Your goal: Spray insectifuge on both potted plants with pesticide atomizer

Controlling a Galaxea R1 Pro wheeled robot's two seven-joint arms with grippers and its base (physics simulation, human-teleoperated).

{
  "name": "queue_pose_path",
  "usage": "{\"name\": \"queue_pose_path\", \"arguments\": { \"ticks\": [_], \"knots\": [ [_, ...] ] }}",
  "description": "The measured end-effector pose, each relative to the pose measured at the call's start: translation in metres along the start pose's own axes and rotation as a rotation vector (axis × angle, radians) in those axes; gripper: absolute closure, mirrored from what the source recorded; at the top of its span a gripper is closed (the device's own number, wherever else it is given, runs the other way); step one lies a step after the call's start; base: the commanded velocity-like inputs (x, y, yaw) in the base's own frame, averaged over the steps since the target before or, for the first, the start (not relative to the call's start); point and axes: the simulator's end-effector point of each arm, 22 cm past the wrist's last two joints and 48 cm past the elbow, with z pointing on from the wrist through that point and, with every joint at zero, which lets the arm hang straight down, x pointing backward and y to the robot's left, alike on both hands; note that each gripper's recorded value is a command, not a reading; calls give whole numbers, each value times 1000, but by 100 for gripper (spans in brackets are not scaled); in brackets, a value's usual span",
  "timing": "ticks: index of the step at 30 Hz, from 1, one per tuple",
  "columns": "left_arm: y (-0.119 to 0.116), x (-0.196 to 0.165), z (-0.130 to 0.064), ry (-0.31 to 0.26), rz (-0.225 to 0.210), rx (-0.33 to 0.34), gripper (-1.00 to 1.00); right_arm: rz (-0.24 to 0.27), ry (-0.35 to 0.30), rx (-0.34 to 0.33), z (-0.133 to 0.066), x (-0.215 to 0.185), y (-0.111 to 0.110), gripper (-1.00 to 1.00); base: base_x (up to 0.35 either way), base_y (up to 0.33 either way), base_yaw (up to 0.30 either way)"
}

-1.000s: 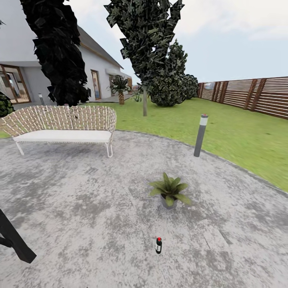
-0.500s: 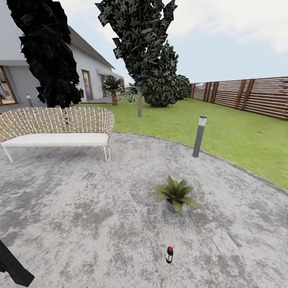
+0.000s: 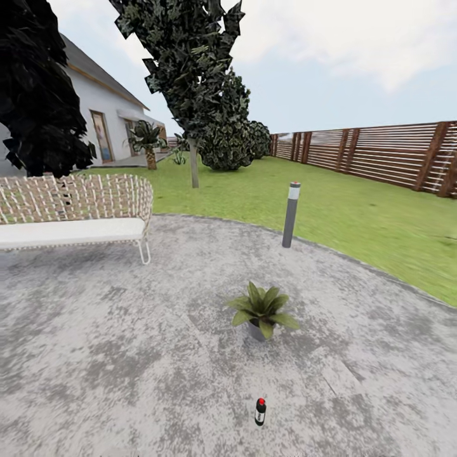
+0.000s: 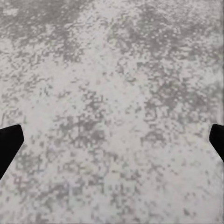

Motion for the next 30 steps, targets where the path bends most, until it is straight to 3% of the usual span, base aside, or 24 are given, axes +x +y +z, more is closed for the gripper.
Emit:
{"name": "queue_pose_path", "arguments": {
  "ticks": [21,30],
  "knots": [
    [0,-1,0,-3,1,0,-100,0,-3,-2,0,-1,1,-100,0,0,-292],
    [0,-1,0,-3,1,0,-100,1,-7,-5,0,-3,4,-100,0,0,-50]
  ]
}}
